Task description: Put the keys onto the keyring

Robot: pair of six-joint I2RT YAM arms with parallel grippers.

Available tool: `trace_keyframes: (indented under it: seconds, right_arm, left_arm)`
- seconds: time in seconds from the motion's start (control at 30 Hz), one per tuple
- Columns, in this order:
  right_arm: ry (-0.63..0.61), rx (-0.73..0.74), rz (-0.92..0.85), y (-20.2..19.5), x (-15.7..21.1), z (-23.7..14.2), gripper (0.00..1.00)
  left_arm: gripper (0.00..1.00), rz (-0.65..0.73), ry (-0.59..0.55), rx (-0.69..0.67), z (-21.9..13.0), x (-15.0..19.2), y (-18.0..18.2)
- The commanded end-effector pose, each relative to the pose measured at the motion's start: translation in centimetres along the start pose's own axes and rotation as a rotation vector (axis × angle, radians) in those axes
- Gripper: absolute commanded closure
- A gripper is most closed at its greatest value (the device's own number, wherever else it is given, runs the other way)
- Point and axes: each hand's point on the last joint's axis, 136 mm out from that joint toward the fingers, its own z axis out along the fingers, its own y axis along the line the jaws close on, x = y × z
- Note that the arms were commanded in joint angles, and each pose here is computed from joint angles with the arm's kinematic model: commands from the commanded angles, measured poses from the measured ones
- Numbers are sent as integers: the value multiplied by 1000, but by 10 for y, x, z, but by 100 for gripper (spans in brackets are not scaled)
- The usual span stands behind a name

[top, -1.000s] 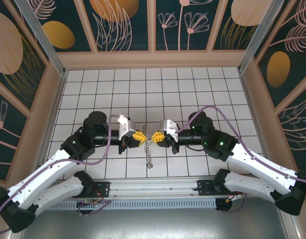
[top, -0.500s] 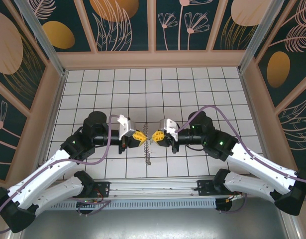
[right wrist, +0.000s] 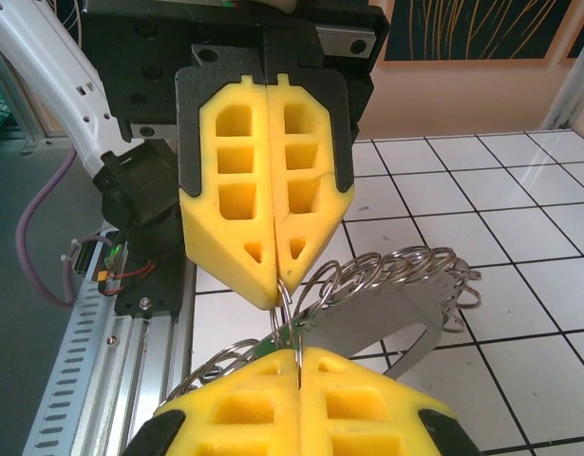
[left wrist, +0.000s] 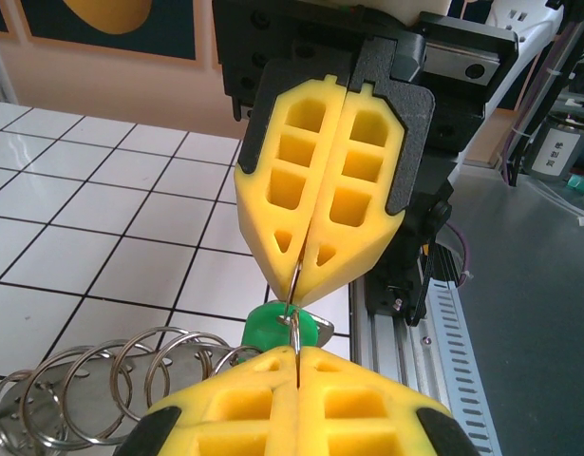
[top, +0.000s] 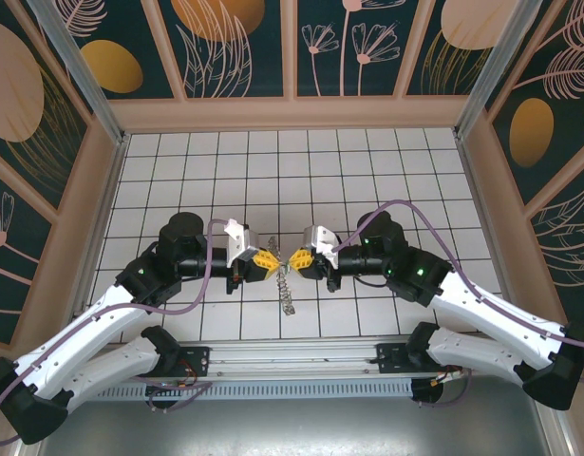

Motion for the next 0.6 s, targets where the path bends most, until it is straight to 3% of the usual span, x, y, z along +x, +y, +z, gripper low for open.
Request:
trace_keyframes:
  seconds: [0.0,0.57]
  right_arm:
    - [-38,-4,-4,0,-16,-5,100]
    - [-44,-31,2,4,-16,-7,100]
  left_arm:
    - [100,75,-58,10,-6,-22,-6]
    - [100,75,-57,12,-6,-22,-6]
